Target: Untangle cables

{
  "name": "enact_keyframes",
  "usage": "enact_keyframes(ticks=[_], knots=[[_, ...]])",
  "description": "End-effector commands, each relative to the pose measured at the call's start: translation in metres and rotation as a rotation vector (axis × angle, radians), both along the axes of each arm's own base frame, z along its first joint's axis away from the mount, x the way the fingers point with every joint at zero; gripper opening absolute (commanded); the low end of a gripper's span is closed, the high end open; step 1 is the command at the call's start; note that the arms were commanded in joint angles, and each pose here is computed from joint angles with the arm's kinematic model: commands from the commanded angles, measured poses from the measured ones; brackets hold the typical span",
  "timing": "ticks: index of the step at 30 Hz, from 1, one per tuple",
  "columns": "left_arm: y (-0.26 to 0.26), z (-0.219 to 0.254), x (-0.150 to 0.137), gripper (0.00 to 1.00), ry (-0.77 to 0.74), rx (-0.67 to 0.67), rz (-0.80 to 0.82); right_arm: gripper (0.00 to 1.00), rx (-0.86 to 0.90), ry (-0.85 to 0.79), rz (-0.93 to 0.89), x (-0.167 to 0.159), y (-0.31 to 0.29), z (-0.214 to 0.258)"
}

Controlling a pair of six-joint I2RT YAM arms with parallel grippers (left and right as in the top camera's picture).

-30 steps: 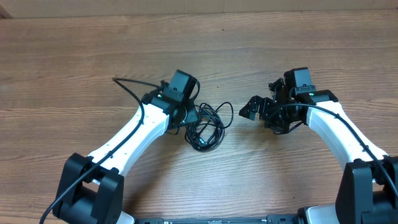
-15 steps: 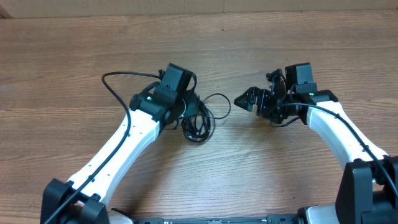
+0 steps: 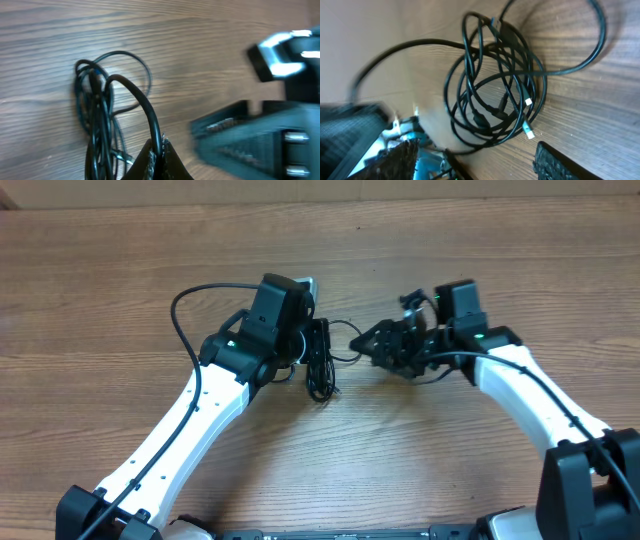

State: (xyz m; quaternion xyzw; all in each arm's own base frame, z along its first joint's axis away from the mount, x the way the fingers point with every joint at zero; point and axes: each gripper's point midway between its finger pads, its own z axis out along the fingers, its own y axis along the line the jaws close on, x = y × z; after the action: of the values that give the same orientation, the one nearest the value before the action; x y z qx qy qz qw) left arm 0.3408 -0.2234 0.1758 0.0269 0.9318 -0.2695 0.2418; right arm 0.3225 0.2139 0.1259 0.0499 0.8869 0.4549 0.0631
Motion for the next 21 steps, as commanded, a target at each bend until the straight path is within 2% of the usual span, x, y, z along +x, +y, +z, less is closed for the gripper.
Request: enact_keyframes(ticks=[1,11,17,19,21], knots=[[-0.018,0.034,-0.007,0.04,-0.093,-0.079,-0.155,0.74,-0.106,0.046,-0.160,0.010,0.004,-0.002],[-0.013,0.077,-0.020,0.04,-0.202,-0.123,-0.169,0.74,-0.116,0.113,-0.268,0.012,0.031,-0.010],[-0.008,0.114,-0.035,0.04,-0.284,-0.176,-0.176,0.70,-0.138,0.172,-0.296,0.015,0.032,-0.031],[-0.006,0.126,-0.040,0.04,-0.317,-0.191,-0.176,0.60,-0.166,0.184,-0.311,0.017,0.029,-0.043],[-0.004,0.140,-0.044,0.04,-0.343,-0.219,-0.164,0.45,-0.196,0.198,-0.324,0.018,0.026,-0.055]])
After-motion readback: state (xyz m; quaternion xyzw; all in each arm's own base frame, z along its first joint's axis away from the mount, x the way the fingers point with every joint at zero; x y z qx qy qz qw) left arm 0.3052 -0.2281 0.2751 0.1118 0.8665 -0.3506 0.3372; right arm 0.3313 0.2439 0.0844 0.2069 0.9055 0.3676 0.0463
